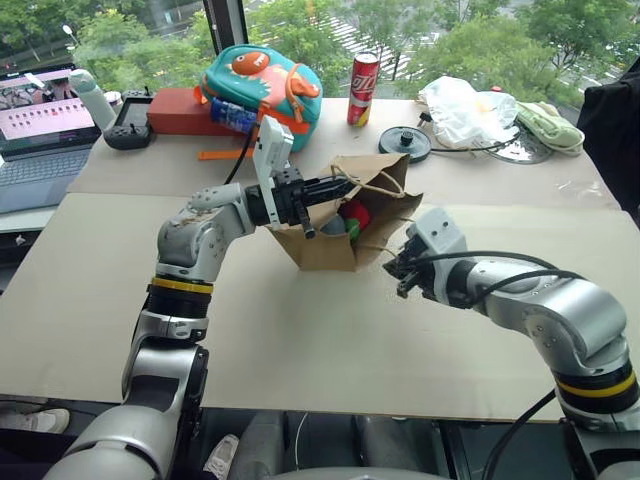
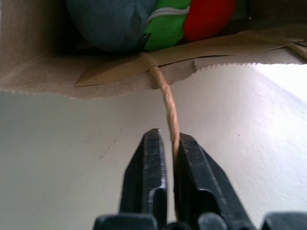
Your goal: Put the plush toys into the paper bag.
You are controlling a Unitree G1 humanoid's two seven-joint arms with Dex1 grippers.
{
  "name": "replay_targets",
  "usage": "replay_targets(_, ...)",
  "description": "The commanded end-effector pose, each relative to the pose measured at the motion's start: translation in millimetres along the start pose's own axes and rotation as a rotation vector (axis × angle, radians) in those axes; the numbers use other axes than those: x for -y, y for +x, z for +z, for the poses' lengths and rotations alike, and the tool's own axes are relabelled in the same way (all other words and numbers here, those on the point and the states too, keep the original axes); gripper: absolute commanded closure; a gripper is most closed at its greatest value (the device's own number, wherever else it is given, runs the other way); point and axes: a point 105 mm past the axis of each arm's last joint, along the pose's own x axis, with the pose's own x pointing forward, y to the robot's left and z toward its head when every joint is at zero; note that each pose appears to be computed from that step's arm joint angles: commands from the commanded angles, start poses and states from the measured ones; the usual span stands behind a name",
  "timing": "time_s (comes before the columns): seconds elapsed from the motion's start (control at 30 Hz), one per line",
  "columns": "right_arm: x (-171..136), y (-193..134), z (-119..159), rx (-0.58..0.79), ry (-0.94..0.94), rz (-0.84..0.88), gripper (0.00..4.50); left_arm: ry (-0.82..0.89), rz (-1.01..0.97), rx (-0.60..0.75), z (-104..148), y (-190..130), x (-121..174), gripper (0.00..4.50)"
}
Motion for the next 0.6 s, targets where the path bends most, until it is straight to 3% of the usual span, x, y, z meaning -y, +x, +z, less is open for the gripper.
replay_targets(0.03,5,-9,18,0.078,-0.011,-0.033,4.47,0.040,-0.016,0.023,11,1,4,4.50)
replay_targets(0.33,8,-21,41,0.192,0.039,-0.039,4.47,0.040,-0.014,0.037,13,2,3,4.50)
replay_targets(0.43,16,-46,66,0.282,0.013,-0.076,4.47,0.035,-0.020,0.079,18,9,4,4.50)
replay_targets(0.6,19,-65,81,0.291,-0.046,-0.120,4.47,-0.017,0.009,0.158,24,15,4,4.50)
